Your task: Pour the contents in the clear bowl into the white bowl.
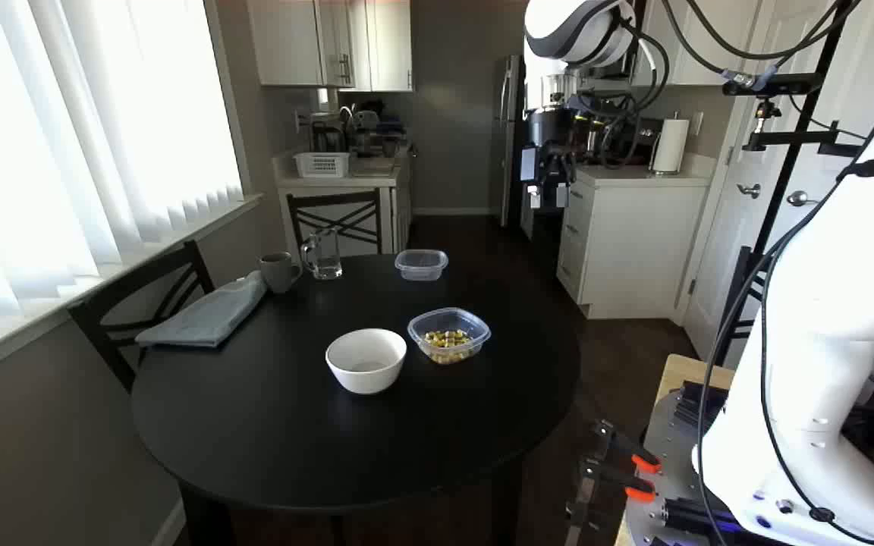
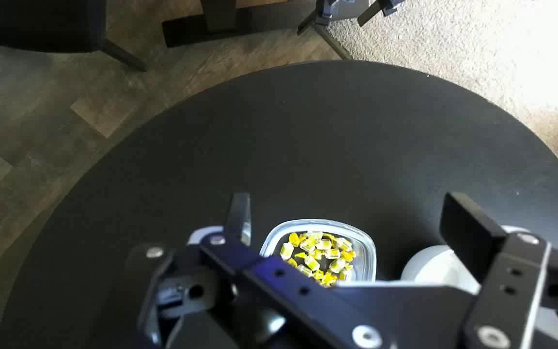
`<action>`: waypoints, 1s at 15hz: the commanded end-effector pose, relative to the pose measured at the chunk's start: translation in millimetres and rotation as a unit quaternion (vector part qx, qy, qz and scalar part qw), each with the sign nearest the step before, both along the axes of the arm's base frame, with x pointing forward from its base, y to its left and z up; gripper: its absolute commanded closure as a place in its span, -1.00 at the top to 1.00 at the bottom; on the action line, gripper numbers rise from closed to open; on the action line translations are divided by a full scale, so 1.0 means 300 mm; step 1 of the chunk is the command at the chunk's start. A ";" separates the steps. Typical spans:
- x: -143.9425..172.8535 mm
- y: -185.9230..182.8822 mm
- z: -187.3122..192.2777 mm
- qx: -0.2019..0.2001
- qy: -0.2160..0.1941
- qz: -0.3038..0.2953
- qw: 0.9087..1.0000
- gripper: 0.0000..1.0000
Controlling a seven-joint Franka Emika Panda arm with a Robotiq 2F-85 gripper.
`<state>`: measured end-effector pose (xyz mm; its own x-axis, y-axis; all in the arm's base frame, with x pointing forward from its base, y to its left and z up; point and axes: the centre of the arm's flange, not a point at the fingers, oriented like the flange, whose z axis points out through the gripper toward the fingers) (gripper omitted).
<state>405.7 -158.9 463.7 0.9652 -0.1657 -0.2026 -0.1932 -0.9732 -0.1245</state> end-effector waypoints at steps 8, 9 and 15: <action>0.000 0.000 0.000 0.000 0.000 0.000 1.000 1.00; 0.000 0.000 0.000 0.000 0.000 0.000 1.000 1.00; 0.019 0.034 0.021 -0.020 -0.035 -0.021 0.999 1.00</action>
